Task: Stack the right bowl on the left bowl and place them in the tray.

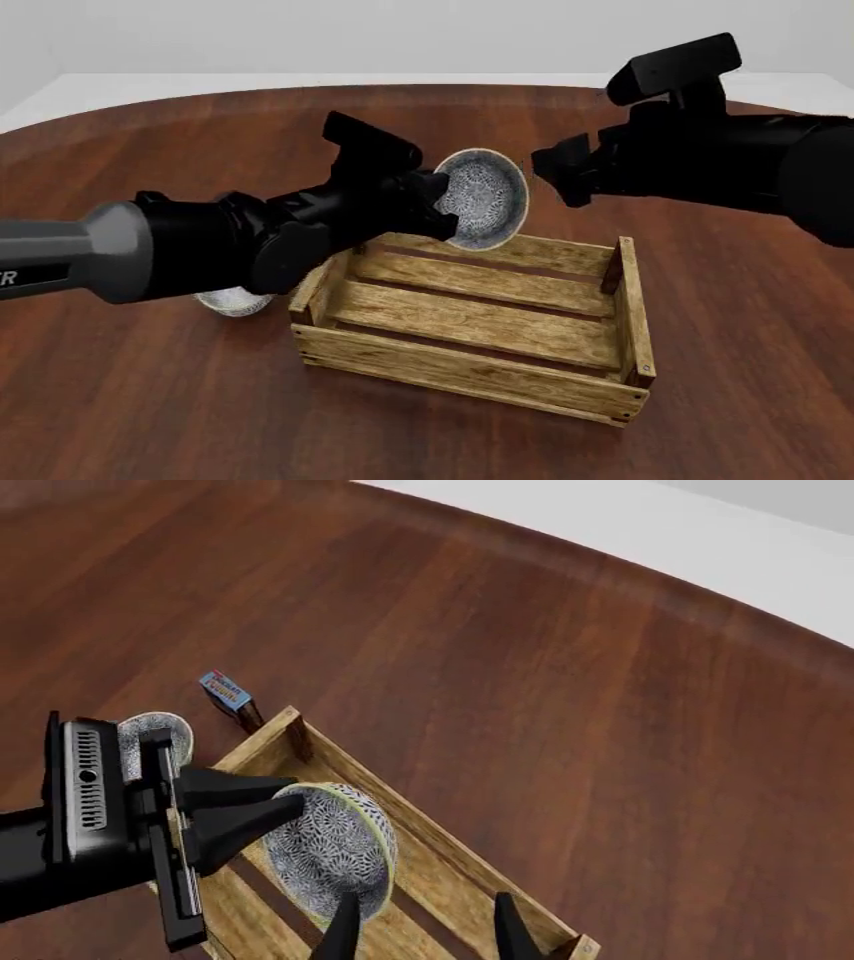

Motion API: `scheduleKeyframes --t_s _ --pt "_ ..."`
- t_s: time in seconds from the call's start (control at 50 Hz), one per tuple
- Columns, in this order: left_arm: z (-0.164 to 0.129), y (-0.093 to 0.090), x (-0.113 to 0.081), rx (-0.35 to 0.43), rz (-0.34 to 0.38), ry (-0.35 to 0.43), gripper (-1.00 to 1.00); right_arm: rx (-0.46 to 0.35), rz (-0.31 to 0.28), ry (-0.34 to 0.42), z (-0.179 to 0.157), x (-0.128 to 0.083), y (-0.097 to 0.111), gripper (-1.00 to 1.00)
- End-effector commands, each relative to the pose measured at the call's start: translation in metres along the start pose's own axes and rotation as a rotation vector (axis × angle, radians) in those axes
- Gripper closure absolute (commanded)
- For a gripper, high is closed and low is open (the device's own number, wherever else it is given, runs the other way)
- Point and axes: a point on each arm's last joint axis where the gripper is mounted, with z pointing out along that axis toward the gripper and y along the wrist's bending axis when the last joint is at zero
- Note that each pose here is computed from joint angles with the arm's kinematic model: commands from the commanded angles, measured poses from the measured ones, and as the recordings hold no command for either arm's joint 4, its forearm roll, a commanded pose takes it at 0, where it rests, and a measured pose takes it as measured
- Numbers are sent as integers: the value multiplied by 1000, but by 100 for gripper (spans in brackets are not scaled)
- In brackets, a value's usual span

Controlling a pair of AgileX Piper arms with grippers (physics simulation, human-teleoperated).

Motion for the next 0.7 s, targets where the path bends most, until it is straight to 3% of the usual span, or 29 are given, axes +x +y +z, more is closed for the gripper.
scheduleKeyframes --t_s 0.02,0.24,0.34,0.52,0.54,0.7 --pt "-19 17 -11 -48 30 -5 100 -28 4 -49 -22 -7 8 -100" --pt "-29 38 -8 -106 39 12 100 -34 -1 -58 -27 -8 9 -100" --pt "-37 42 -9 -120 -6 26 100 -35 -2 -60 -27 -8 10 -100" --pt "-69 54 -16 -168 33 10 100 -36 -6 -67 -24 -12 10 -100" --pt "-73 66 -15 -206 29 25 100 -34 -7 -67 -24 -12 10 -100" --pt "-93 66 -20 -216 75 31 100 -24 -10 -73 -24 -14 7 -100"
